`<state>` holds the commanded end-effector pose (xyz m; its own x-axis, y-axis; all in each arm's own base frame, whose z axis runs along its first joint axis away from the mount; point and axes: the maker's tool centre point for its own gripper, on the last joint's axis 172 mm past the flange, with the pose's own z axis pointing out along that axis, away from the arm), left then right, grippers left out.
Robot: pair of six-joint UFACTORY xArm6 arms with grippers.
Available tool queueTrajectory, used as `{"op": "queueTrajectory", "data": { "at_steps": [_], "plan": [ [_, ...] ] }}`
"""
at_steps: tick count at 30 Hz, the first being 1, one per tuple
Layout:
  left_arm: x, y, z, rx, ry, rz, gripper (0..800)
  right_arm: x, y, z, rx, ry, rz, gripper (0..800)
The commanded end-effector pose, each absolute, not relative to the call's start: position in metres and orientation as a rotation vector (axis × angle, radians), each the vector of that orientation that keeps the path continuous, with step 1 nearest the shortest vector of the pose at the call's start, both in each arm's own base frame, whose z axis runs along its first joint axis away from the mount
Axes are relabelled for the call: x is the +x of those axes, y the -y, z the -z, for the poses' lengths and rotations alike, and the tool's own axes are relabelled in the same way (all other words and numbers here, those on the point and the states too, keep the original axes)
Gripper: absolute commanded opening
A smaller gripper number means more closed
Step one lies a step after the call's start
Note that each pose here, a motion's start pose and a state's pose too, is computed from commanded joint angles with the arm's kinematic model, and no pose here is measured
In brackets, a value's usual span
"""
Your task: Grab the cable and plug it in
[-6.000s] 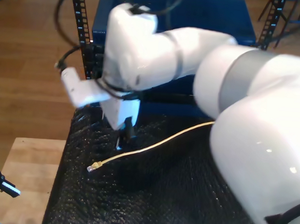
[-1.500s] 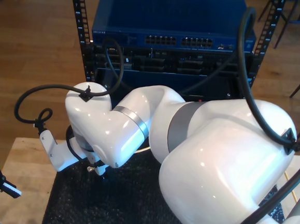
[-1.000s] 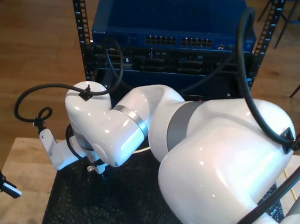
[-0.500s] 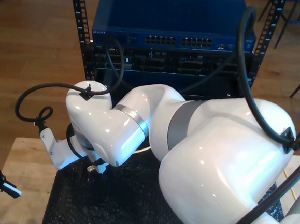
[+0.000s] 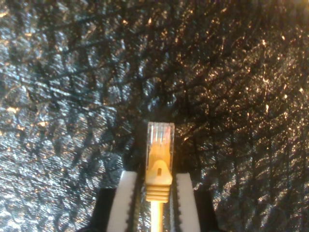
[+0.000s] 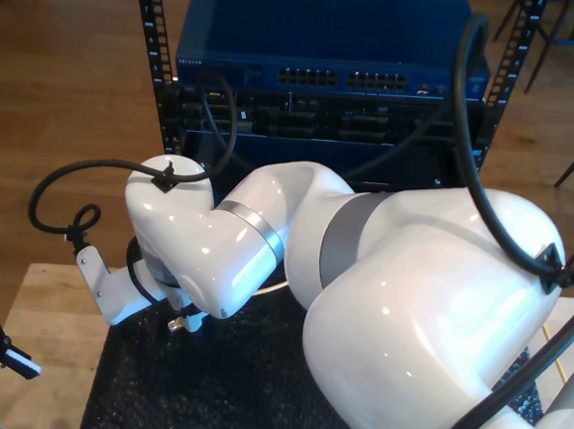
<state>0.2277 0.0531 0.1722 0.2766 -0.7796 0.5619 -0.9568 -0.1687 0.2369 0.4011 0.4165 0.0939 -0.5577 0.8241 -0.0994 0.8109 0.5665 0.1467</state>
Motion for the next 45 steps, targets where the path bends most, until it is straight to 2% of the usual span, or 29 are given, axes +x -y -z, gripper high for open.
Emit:
{"op": "queueTrajectory", "data": {
  "at_steps": [3,5,15,20,31,45],
  "plan": [
    [0.228,-0.053,-0.172,2.005,1.556,-0.423,800,0.401,-0.417,-0.094,1.390,-2.638,-0.126,120],
    [0.228,-0.053,-0.172,2.005,1.556,-0.423,800,0.401,-0.416,-0.093,1.392,-2.638,-0.124,60],
    [0.228,-0.053,-0.174,2.003,1.557,-0.424,800,0.408,-0.414,-0.114,1.431,-2.617,-0.174,10],
    [0.231,-0.051,-0.178,2.001,1.553,-0.442,800,0.427,-0.393,-0.147,1.601,-2.564,-0.242,3],
    [0.244,-0.027,-0.198,1.954,1.498,-0.564,800,0.420,-0.337,-0.202,1.928,-2.602,-0.300,4],
    [0.271,0.035,-0.246,1.831,1.513,-0.619,800,0.393,-0.277,-0.275,2.105,-2.586,-0.393,3]
  ]
}}
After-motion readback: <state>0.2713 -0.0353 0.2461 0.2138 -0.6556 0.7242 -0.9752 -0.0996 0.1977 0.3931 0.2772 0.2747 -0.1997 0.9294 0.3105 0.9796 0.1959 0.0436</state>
